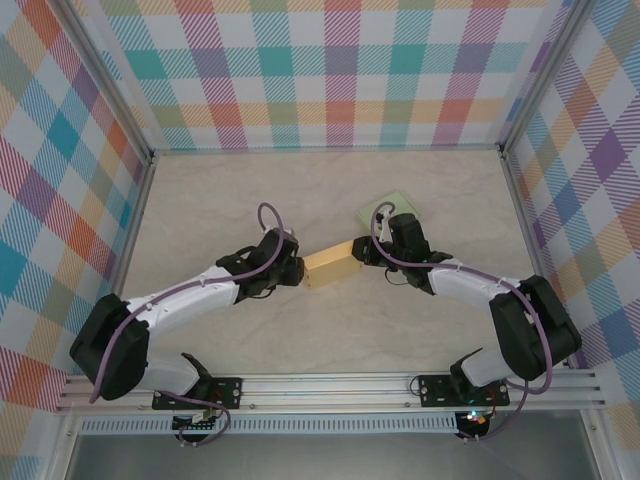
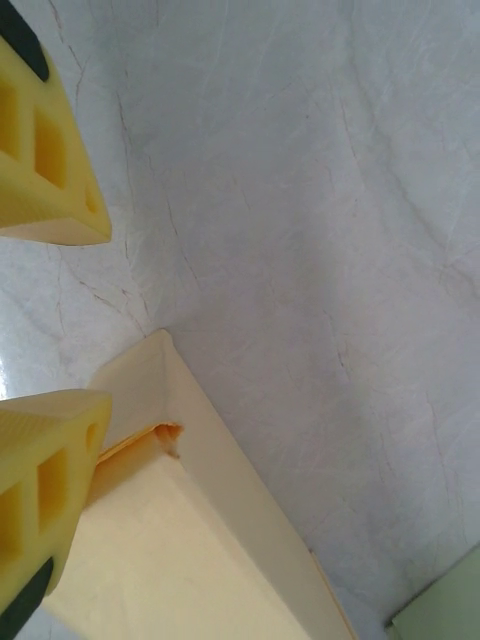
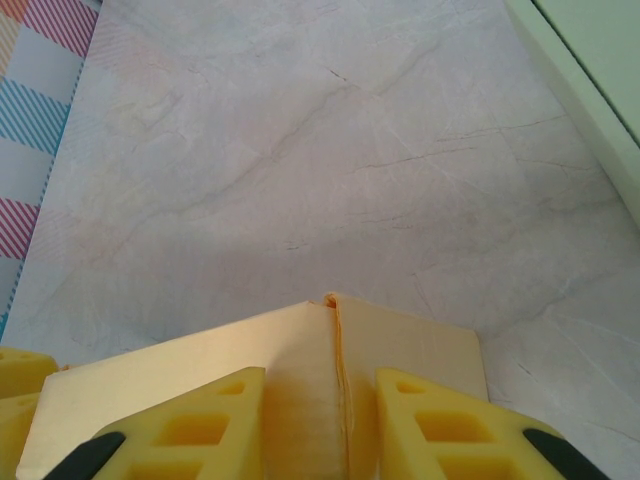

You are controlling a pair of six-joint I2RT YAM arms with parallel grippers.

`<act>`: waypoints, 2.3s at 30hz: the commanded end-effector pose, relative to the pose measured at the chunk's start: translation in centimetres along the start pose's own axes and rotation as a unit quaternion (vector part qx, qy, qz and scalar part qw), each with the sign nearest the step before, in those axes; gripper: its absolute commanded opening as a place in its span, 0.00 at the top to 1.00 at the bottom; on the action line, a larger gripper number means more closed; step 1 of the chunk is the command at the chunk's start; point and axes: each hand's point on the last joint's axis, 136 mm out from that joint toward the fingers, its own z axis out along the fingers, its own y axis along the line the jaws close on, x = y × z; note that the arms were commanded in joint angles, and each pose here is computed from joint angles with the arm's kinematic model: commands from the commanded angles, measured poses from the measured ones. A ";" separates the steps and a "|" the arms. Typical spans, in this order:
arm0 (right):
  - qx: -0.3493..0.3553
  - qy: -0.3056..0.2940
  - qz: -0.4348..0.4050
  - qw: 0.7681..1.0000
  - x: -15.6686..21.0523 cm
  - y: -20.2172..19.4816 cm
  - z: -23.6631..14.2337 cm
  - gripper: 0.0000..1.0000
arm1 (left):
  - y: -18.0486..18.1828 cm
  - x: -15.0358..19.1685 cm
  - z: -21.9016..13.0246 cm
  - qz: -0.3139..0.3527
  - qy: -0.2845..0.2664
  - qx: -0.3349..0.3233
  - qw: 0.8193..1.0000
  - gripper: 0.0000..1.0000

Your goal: Fold the paper box

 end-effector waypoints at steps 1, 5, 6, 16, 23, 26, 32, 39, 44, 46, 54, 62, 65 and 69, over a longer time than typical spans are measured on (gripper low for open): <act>0.089 0.099 0.026 0.991 6.1 -5.0 0.5 0.71 | 0.4 -2.9 -2.4 -0.041 -0.061 0.004 0.997 0.55; 0.087 0.099 0.026 0.991 6.1 -4.9 0.6 0.71 | -1.4 -4.9 -3.9 -0.057 -0.091 0.052 0.993 0.52; 0.087 0.099 0.026 0.991 6.0 -4.9 0.6 0.71 | -1.9 -5.0 -3.9 -0.057 -0.089 0.062 0.992 0.49; 0.086 0.102 0.023 0.991 6.2 -4.7 0.9 0.72 | -2.7 -3.5 -0.8 -0.047 -0.040 0.061 0.996 0.50; 0.091 0.103 0.023 0.990 6.3 -5.0 0.9 0.73 | -1.2 -1.2 0.6 -0.056 -0.019 0.038 0.998 0.66; 0.093 0.104 0.023 0.990 6.4 -5.1 0.9 0.73 | -0.9 -0.4 1.0 -0.058 -0.011 0.036 0.998 0.66; 0.094 0.103 0.022 0.990 6.4 -5.1 0.9 0.73 | 0.0 0.7 1.4 -0.061 0.000 0.026 0.998 0.68; 0.099 0.103 0.024 0.989 6.5 -5.3 0.9 0.74 | 0.8 2.4 1.8 -0.072 0.014 0.025 0.997 0.84; 0.097 0.104 0.027 0.989 6.7 -5.4 1.1 0.74 | 1.1 4.3 2.6 -0.085 0.034 0.031 0.995 0.85; 0.097 0.105 0.027 0.989 6.7 -5.4 1.1 0.74 | 1.4 4.9 2.8 -0.089 0.040 0.030 0.995 0.85; 0.098 0.105 0.030 0.989 6.7 -5.4 1.1 0.74 | 2.9 6.7 2.7 -0.081 0.061 0.000 0.995 0.85; 0.092 0.108 0.029 0.989 6.6 -5.0 1.1 0.74 | 1.1 0.2 -1.3 -0.036 -0.025 0.025 0.999 0.68; 0.093 0.108 0.026 0.990 6.5 -4.8 1.1 0.73 | -0.2 -3.8 -3.9 0.000 -0.080 0.036 0.996 0.54; 0.090 0.105 0.021 0.990 6.1 -4.3 1.0 0.72 | -2.3 -7.1 -6.2 0.081 -0.126 0.064 0.987 0.27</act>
